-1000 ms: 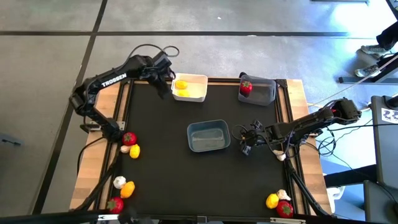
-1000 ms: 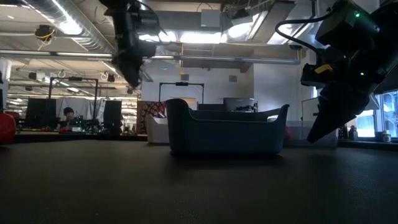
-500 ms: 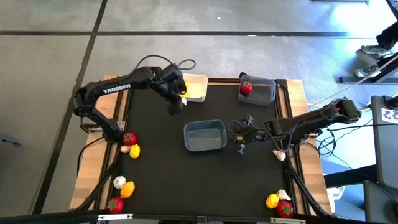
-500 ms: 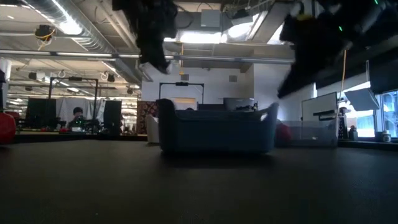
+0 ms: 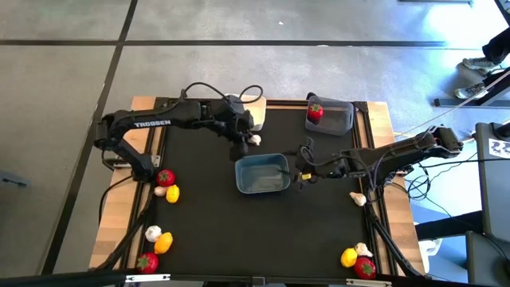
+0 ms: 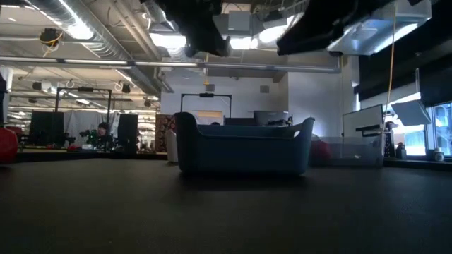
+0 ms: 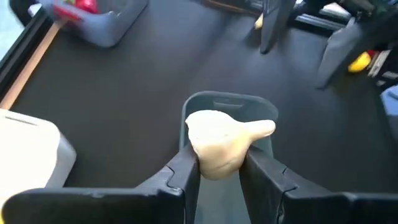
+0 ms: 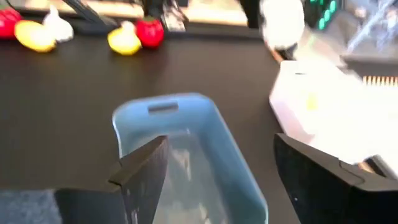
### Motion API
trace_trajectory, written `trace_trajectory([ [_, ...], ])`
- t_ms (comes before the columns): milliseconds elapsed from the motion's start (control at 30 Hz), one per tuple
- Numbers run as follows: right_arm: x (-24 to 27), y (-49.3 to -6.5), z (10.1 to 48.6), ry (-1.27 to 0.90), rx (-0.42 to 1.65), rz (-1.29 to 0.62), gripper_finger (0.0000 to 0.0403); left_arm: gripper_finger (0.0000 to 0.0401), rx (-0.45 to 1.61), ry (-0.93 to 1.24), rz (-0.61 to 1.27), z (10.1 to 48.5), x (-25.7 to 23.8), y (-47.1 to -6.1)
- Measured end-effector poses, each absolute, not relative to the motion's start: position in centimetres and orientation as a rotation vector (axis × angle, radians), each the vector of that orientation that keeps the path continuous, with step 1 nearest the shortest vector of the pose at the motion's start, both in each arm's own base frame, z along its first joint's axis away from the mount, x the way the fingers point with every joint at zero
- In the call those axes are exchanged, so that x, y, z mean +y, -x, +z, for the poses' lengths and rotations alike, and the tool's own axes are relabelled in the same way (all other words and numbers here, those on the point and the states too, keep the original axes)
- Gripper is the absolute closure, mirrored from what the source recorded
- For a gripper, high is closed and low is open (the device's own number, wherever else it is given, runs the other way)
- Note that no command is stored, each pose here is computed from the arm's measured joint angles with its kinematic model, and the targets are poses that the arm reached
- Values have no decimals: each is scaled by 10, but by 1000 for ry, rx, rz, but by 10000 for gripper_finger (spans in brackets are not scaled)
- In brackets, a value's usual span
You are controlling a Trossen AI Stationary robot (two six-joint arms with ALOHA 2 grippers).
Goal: Sort produce into baskets
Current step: Put the white garlic into the blue bin
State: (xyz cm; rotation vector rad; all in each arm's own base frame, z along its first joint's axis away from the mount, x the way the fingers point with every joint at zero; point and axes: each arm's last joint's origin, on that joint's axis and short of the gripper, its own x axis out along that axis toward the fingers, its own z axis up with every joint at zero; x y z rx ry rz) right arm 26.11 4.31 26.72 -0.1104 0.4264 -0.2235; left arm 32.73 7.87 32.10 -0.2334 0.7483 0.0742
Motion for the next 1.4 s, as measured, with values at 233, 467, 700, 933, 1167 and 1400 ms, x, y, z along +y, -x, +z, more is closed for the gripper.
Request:
trace_trajectory([
  [233,44,-267,282,260,288,-192,126,306,702,247,38,316,64,-345],
  [467,45,-269,290,378,221,-185,189,306,631,262,4,312,49,-361],
  [700,45,-269,291,383,214,-196,244,305,567,272,-20,305,41,-378],
  [933,44,-268,288,396,246,-199,271,298,535,280,-24,305,40,-382],
  [1167,43,-268,287,424,263,-228,303,298,537,283,-22,306,40,-381],
  [1400,43,-268,286,449,269,-235,365,297,536,278,-17,306,40,-381],
])
